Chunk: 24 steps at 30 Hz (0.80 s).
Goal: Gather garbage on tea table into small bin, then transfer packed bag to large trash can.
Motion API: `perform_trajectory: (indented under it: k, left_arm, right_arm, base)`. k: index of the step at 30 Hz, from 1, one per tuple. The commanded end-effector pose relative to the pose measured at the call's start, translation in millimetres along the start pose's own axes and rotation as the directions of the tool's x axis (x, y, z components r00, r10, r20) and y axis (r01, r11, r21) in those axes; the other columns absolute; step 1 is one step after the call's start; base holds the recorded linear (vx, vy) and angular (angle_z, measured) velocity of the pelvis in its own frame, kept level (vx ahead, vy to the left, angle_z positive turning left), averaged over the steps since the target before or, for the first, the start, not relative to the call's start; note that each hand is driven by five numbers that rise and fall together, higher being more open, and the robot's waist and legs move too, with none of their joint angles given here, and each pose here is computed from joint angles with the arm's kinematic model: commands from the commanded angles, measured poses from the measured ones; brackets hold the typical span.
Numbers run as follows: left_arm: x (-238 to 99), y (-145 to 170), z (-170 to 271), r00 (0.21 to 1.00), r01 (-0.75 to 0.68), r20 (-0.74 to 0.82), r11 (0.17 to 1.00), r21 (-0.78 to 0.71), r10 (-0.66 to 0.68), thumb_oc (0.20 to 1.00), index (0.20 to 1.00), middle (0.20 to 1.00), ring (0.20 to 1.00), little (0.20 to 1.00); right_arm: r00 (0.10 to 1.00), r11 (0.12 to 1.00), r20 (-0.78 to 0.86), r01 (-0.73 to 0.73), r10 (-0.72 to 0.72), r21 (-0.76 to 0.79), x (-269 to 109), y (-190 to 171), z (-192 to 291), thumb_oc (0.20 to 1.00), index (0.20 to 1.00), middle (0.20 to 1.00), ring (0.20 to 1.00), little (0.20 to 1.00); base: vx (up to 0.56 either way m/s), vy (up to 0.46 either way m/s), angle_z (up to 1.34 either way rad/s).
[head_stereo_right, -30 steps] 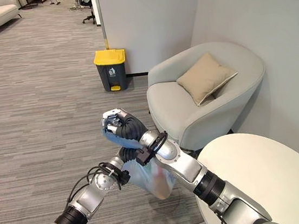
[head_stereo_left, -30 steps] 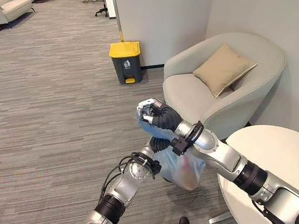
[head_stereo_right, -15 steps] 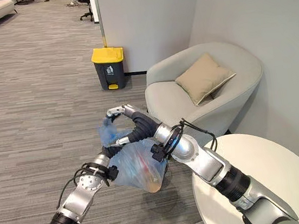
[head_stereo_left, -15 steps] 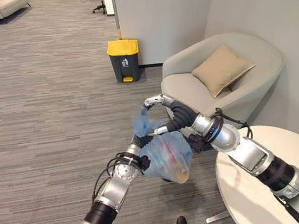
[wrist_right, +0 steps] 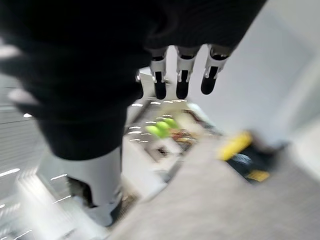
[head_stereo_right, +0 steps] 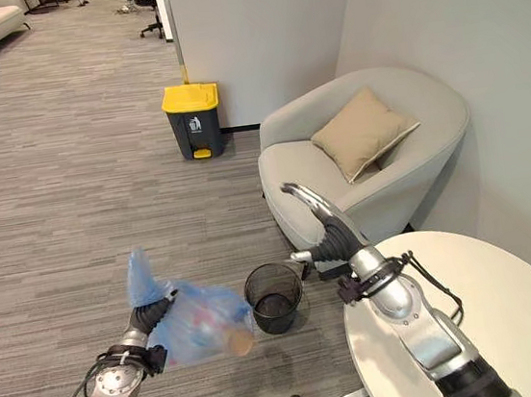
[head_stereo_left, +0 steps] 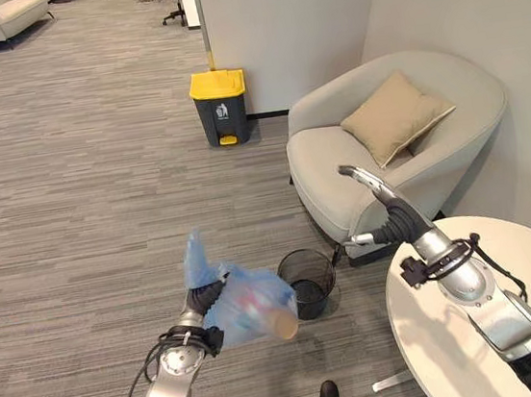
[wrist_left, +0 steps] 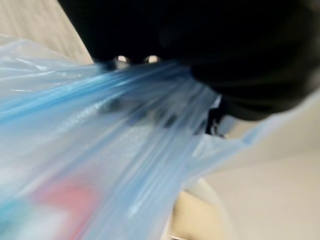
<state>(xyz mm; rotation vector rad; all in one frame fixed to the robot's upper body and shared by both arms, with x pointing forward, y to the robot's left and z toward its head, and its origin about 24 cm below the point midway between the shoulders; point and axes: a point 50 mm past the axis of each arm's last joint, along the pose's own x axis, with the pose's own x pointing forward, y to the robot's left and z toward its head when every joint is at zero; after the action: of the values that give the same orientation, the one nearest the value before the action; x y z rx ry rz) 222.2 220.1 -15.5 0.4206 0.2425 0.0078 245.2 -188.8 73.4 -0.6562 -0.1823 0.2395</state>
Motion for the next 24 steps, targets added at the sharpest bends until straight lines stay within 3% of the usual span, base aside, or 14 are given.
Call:
perform_trajectory:
  k: [1, 2, 3, 8, 14, 24]
  left_arm:
    - [4, 19, 3, 0.999, -0.018, 0.04, 1.0, -0.011, 0.019, 0.2, 0.2, 0.2, 0.2, 0.2]
    - [4, 19, 3, 0.999, -0.018, 0.039, 1.0, -0.011, 0.019, 0.2, 0.2, 0.2, 0.2, 0.2]
    - [-4, 27, -13, 0.999, -0.039, -0.029, 0.999, -0.011, 0.038, 0.2, 0.2, 0.2, 0.2, 0.2]
    - [-23, 38, -46, 0.983, -0.067, -0.171, 0.998, -0.006, 0.065, 0.2, 0.2, 0.2, 0.2, 0.2]
    - [-49, 45, -81, 0.938, -0.129, -0.327, 0.991, -0.028, 0.113, 0.2, 0.2, 0.2, 0.2, 0.2]
    - [-37, 49, -77, 0.935, -0.161, -0.324, 0.986, -0.036, 0.141, 0.2, 0.2, 0.2, 0.2, 0.2]
  right_arm:
    - [0.991, 0.994, -0.132, 0.023, -0.009, 0.109, -11, 3, -27, 1.0, 1.0, 1.0, 1.0, 1.0]
    - [0.991, 0.994, -0.132, 0.023, -0.009, 0.109, -11, 3, -27, 1.0, 1.0, 1.0, 1.0, 1.0]
    - [0.959, 0.988, -0.285, 0.045, 0.0, 0.151, -29, 11, -57, 1.0, 1.0, 1.0, 1.0, 1.0]
    - [0.884, 0.983, -0.468, 0.075, 0.011, 0.166, -55, 21, -92, 1.0, 1.0, 1.0, 1.0, 1.0]
    - [0.83, 0.977, -0.557, 0.111, 0.008, 0.18, -72, 25, -108, 1.0, 1.0, 1.0, 1.0, 1.0]
    - [0.778, 0.952, -0.623, 0.244, -0.08, 0.183, -82, 19, -120, 1.0, 1.0, 1.0, 1.0, 1.0]
  base:
    - [0.0, 0.0, 0.0]
    - [0.0, 0.0, 0.0]
    - [0.0, -0.013, -0.03]
    - [0.0, -0.009, 0.02]
    - [-0.04, -0.049, 0.13]
    - [-0.08, 0.007, 0.68]
